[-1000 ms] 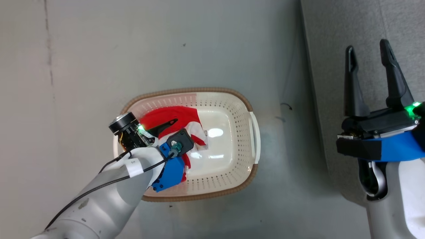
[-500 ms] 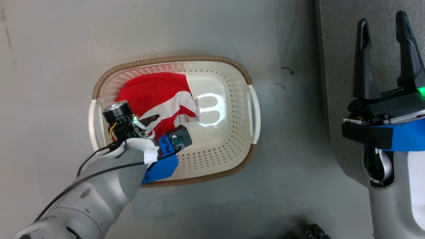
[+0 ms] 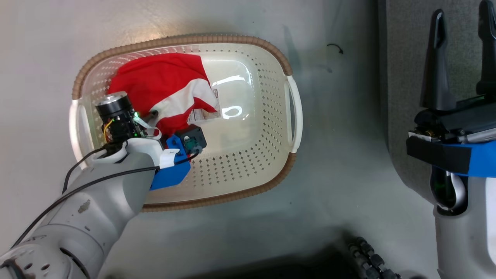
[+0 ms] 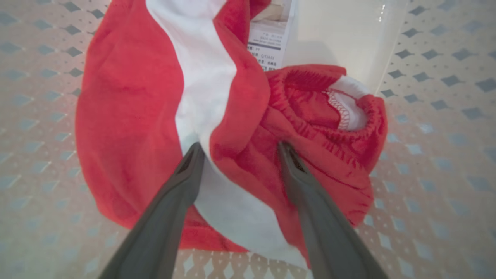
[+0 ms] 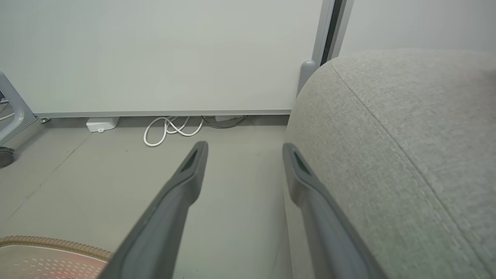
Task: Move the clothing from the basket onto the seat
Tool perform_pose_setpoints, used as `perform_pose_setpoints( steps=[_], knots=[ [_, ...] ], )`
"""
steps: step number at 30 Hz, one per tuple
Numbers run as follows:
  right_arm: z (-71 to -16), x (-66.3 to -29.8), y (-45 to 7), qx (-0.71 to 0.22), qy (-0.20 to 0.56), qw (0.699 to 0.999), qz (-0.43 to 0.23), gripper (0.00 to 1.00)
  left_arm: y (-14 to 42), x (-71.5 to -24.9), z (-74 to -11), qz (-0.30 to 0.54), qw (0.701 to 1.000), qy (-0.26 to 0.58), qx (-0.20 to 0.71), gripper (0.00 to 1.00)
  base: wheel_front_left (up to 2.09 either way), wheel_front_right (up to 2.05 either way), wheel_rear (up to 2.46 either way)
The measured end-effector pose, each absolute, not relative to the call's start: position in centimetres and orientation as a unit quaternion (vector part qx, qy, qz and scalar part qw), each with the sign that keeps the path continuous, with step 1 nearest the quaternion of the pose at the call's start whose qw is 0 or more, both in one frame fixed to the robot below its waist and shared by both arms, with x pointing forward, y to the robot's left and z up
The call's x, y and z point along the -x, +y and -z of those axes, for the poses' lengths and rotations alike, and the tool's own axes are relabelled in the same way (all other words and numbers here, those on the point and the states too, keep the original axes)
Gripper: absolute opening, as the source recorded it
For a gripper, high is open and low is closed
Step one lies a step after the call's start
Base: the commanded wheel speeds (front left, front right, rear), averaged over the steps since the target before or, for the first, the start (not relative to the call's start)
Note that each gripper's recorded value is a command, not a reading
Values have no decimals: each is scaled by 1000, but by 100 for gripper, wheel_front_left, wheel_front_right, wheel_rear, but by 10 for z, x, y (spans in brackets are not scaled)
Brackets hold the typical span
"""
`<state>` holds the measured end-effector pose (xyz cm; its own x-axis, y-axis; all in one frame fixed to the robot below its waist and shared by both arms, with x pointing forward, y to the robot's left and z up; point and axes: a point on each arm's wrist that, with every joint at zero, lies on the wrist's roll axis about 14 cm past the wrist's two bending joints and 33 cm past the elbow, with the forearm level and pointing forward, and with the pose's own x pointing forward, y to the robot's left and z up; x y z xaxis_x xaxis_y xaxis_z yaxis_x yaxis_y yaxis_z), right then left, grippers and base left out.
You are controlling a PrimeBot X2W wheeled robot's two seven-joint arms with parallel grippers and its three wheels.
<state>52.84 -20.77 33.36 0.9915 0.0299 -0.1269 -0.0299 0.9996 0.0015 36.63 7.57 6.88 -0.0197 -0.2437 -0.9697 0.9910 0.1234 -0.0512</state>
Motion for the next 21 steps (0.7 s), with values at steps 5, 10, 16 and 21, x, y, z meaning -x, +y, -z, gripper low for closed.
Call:
perform_pose_setpoints(
  steps=[5,10,16,21],
  knots=[
    [-325,-526,-210,6,72,997,-13,100,73,-366,-58,532,573,484,-393,100,0,0,0],
    [-317,-524,-212,11,80,997,-11,100,65,-364,-51,531,561,495,-399,49,0,0,0],
    [-314,-524,-214,15,82,996,-9,100,59,-362,-49,532,553,500,-402,0,0,0,0],
    [-316,-526,-211,13,77,997,-10,100,51,-371,-56,525,577,495,-382,0,0,0,0]
  ],
)
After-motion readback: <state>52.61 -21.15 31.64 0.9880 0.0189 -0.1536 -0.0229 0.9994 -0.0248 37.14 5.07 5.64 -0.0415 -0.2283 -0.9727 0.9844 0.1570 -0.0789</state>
